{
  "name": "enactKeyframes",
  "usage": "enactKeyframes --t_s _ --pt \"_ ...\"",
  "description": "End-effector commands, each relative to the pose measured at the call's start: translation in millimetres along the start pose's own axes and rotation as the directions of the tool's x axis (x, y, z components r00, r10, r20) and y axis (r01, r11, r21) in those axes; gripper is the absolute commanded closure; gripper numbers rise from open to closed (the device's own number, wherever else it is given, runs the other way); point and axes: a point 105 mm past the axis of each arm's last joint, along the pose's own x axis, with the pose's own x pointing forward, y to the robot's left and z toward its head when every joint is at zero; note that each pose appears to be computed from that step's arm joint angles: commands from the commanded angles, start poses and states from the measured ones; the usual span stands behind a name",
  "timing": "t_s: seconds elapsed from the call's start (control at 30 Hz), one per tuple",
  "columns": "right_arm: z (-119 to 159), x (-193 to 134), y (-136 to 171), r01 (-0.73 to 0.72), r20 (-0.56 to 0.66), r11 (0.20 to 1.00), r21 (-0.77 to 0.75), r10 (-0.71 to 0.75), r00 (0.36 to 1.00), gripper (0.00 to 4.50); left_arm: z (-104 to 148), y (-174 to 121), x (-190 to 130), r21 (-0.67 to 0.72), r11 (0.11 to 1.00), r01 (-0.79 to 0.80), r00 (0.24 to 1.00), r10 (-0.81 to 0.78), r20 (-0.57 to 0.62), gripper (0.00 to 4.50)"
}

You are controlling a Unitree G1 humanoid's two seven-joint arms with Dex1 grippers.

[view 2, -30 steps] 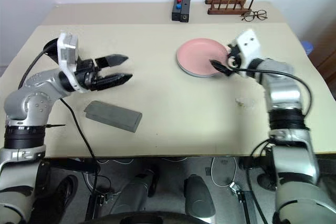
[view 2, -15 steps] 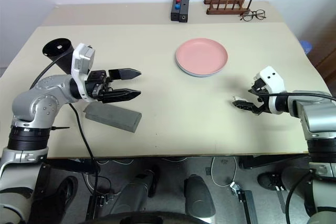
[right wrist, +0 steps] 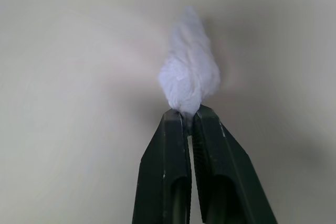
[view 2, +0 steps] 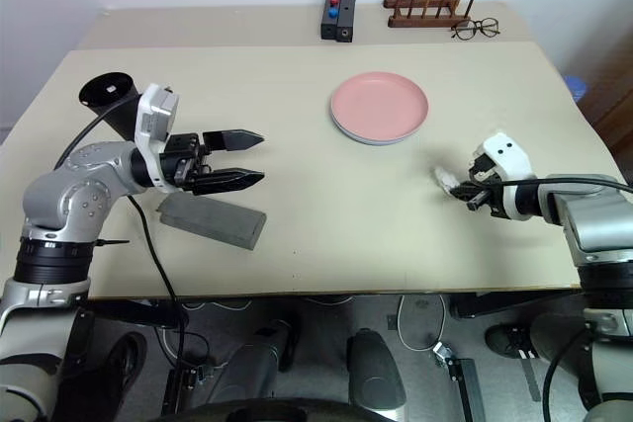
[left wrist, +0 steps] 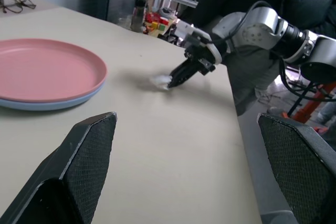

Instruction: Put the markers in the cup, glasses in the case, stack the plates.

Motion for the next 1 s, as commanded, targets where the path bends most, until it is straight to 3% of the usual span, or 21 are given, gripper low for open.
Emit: enactKeyframes --t_s 0.03,0.17,0.27,0.33,0.47,0.57,0.67,0.8,0.87,1.0 --pt "25.0 -2.8 -1.1 0.006 0.108 1.0 -0.016 -0.005 0.994 4.47 6.2 -0.7 -2.7 0.05 0.999 -0.013 1.0 0.013 0.009 0.0" --pt "84.2 -11.7 -0.4 0.001 0.379 1.0 -0.017 0.005 0.926 4.47 16.3 14.7 -4.1 0.138 0.984 -0.112 0.992 0.104 0.065 0.0" --pt "118.8 -4.4 -9.9 0.11 0.512 0.993 -0.03 -0.079 0.855 4.47 21.2 34.7 -6.7 0.184 0.956 -0.23 0.972 0.215 0.099 0.0" --pt "137.2 13.6 -8.2 0.17 0.564 0.985 -0.039 -0.119 0.817 4.47 18.7 44.5 -9.7 0.192 0.94 -0.284 0.958 0.269 0.099 0.0" --pt "154.0 59.9 9.8 0.176 0.584 0.984 -0.027 -0.127 0.801 4.47 12.9 47.8 -17.7 0.193 0.931 -0.311 0.95 0.3 0.083 0.0" --pt "160.3 74.9 10.7 0.174 0.583 0.985 -0.008 -0.136 0.801 3.62 15.9 46.1 -20.1 0.183 0.927 -0.328 0.944 0.313 0.107 0.0" --pt "171.2 72.1 4.3 0.169 0.608 0.985 0.025 -0.149 0.779 2.23 15.7 42.7 -22.3 0.194 0.92 -0.341 0.939 0.325 0.112 0.0" --pt "167.5 74.4 5.3 0.161 0.586 0.986 -0.039 -0.107 0.803 0.07 16.6 39.6 -31.4 0.191 0.906 -0.377 0.925 0.356 0.132 0.0" --pt "173.3 69.8 9.9 0.116 0.619 0.993 -0.037 -0.068 0.782 0.07 18.4 34.8 -36.3 0.189 0.907 -0.376 0.924 0.353 0.144 0.0" --pt "190.8 46.6 36.5 -0.003 0.727 0.991 -0.135 0.101 0.679 0.07 19.7 24.7 -51.0 0.17 0.914 -0.368 0.926 0.344 0.156 0.0"
